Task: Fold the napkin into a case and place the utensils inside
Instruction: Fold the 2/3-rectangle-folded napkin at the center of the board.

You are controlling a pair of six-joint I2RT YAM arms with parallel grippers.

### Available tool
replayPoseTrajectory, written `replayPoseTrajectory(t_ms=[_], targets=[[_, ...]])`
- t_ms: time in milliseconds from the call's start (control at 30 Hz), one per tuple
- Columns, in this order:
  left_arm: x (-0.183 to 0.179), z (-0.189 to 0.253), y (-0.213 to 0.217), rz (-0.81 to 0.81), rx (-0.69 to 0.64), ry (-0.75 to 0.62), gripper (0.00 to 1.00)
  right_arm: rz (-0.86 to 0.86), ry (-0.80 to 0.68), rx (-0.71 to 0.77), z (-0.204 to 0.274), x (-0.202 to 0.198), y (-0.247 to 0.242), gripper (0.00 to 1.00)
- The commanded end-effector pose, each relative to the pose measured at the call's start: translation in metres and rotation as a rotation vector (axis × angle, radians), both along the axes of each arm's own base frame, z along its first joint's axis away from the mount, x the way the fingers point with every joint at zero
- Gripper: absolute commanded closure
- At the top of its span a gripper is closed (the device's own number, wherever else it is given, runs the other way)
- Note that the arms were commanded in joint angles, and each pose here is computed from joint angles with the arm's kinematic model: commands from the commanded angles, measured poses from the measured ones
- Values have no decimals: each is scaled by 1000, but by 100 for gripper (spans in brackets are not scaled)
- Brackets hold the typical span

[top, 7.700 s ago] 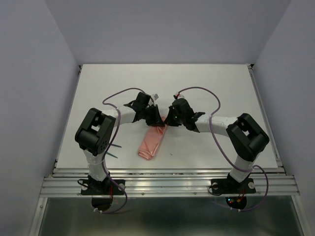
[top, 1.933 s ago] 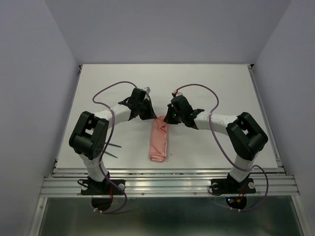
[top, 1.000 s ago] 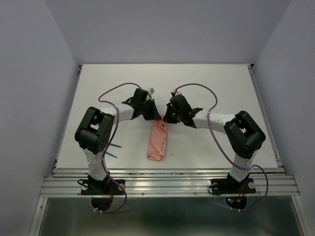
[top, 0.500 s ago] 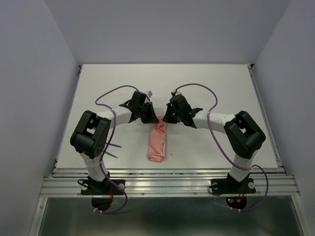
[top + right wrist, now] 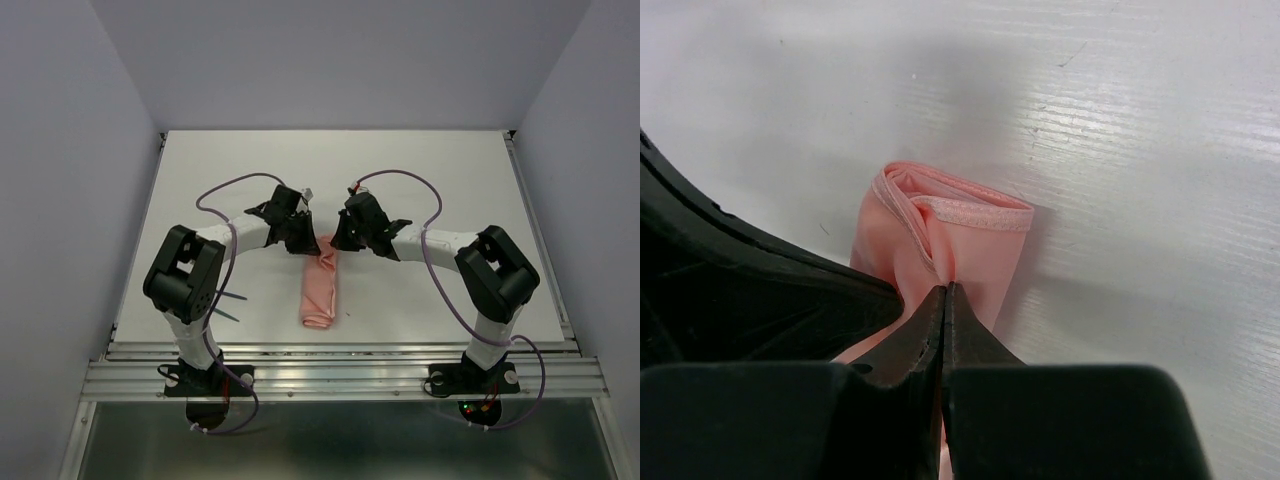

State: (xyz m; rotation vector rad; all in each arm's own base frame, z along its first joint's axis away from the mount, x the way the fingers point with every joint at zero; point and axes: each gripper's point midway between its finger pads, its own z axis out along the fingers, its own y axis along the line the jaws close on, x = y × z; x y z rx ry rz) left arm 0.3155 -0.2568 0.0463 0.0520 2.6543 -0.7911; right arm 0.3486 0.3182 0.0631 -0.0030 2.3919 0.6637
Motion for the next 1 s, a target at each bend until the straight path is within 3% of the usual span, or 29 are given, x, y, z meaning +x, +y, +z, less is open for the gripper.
replayPoseTrajectory(t_ms=[0,467,967], targets=[[-1,0,-8,-51,19,-1,100,-12,-46,46,23,14,7,99],[13,16,-36,-59,-62,-33,100,-4,-38,51,21,12,9,99],[29,3,-44,-33,-65,-56,100,29,-31,81,27,7,14,100]])
